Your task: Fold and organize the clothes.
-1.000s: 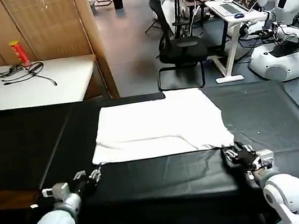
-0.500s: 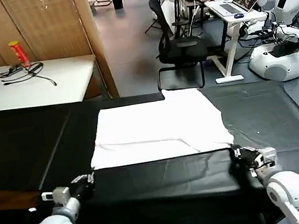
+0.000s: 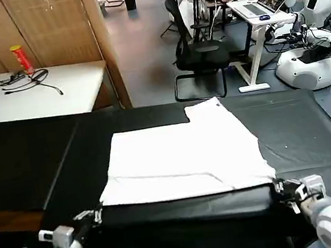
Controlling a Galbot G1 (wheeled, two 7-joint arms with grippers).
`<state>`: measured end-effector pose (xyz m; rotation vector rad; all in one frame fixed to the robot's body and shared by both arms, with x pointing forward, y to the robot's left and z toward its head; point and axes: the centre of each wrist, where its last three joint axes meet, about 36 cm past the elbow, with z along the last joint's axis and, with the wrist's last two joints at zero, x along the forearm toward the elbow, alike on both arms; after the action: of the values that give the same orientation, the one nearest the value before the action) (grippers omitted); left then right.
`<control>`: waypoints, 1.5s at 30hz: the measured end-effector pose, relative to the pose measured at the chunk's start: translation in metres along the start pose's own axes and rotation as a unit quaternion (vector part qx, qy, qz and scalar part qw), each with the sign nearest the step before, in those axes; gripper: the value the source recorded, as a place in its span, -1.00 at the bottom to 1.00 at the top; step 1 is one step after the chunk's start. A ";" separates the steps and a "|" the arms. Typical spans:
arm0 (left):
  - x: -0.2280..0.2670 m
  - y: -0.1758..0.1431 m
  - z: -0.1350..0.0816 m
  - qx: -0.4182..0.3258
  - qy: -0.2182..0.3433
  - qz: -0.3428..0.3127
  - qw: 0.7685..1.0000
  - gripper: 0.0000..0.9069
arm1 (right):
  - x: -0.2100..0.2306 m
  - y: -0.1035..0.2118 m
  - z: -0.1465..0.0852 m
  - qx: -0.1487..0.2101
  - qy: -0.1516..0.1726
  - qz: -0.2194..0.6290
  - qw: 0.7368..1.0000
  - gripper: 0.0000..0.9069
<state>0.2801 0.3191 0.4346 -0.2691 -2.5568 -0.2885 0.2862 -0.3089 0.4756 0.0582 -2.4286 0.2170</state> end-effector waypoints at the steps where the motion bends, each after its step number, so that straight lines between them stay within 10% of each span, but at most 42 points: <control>1: 0.004 -0.001 0.001 -0.001 0.003 0.001 1.000 -1.00 | 0.001 0.001 0.001 0.000 0.001 0.000 1.000 -0.87; 6: 0.016 -0.001 0.009 0.000 0.017 -0.002 1.000 -1.00 | 0.011 0.004 0.001 0.000 -0.001 -0.002 1.000 -0.85; 7: 0.017 -0.001 0.010 0.000 0.018 -0.003 1.000 0.94 | 0.014 0.005 0.001 -0.001 -0.002 -0.003 1.000 -0.61; 8: 0.019 -0.002 0.010 0.000 0.020 -0.003 1.000 0.94 | 0.016 0.006 0.001 -0.002 -0.003 -0.003 1.000 -0.33; 9: 0.020 -0.002 0.011 0.000 0.022 -0.003 1.000 0.94 | 0.018 0.007 0.001 -0.002 -0.004 -0.003 1.000 0.94; 29: 0.034 0.007 -0.015 -0.029 0.060 -0.024 0.998 0.94 | 0.041 0.013 -0.024 -0.037 -0.055 -0.058 0.996 0.94; 45: -0.051 0.058 -0.100 0.142 -0.087 -0.015 0.986 0.94 | -0.103 -0.008 -0.131 -0.041 -0.166 -0.035 0.985 0.94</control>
<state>0.3871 0.3416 0.4982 -0.1543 -2.7343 0.0938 0.4495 -0.2962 0.5086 0.1524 -2.7591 0.0785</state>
